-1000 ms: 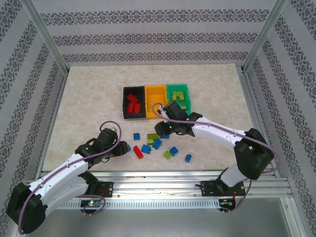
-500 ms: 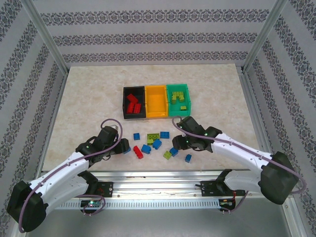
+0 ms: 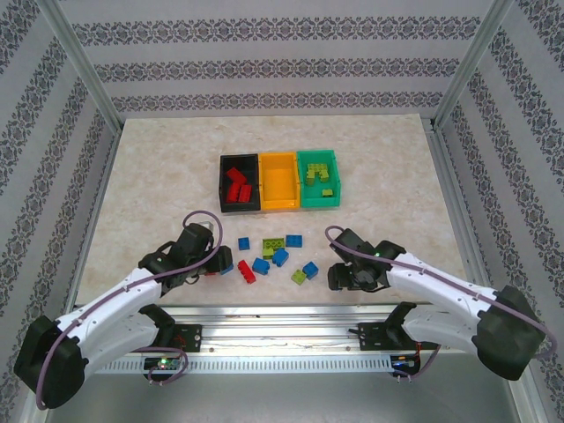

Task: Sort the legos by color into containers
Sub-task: Pick up the lego from the bottom-center of the table.

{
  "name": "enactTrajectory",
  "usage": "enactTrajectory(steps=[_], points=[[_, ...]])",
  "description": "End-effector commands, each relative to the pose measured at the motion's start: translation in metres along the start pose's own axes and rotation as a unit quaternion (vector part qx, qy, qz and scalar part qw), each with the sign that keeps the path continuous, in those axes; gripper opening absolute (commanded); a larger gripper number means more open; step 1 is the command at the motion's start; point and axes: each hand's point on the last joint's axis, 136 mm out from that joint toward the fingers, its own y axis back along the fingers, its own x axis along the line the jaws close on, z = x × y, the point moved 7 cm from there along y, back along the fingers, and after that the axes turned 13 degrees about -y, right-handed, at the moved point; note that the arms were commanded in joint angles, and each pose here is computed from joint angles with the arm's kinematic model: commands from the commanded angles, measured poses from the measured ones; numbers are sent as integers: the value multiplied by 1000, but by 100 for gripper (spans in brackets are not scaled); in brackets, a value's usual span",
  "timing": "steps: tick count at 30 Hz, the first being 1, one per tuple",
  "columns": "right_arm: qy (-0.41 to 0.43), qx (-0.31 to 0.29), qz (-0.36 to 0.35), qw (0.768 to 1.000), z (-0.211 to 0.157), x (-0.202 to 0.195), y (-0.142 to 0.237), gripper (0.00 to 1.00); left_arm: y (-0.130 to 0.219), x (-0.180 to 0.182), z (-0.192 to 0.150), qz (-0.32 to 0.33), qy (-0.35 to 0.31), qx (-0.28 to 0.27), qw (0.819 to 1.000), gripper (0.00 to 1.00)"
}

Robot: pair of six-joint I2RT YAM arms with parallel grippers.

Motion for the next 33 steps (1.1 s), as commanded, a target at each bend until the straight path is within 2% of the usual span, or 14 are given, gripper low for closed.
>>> enactTrajectory(steps=[1, 8, 21, 28, 33], points=[[3, 10, 11, 1000, -1, 11, -5, 62, 3, -7, 16, -17, -4, -25, 1000, 58], [17, 29, 23, 999, -4, 19, -24, 60, 4, -6, 14, -19, 3, -26, 999, 59], [20, 19, 55, 998, 2, 30, -39, 54, 4, -6, 15, -19, 7, -28, 999, 59], [25, 41, 59, 997, 1, 39, -52, 49, 3, -6, 12, -24, 11, -21, 999, 59], [28, 35, 63, 997, 4, 41, -46, 40, 5, -4, 9, -21, 12, -24, 999, 59]])
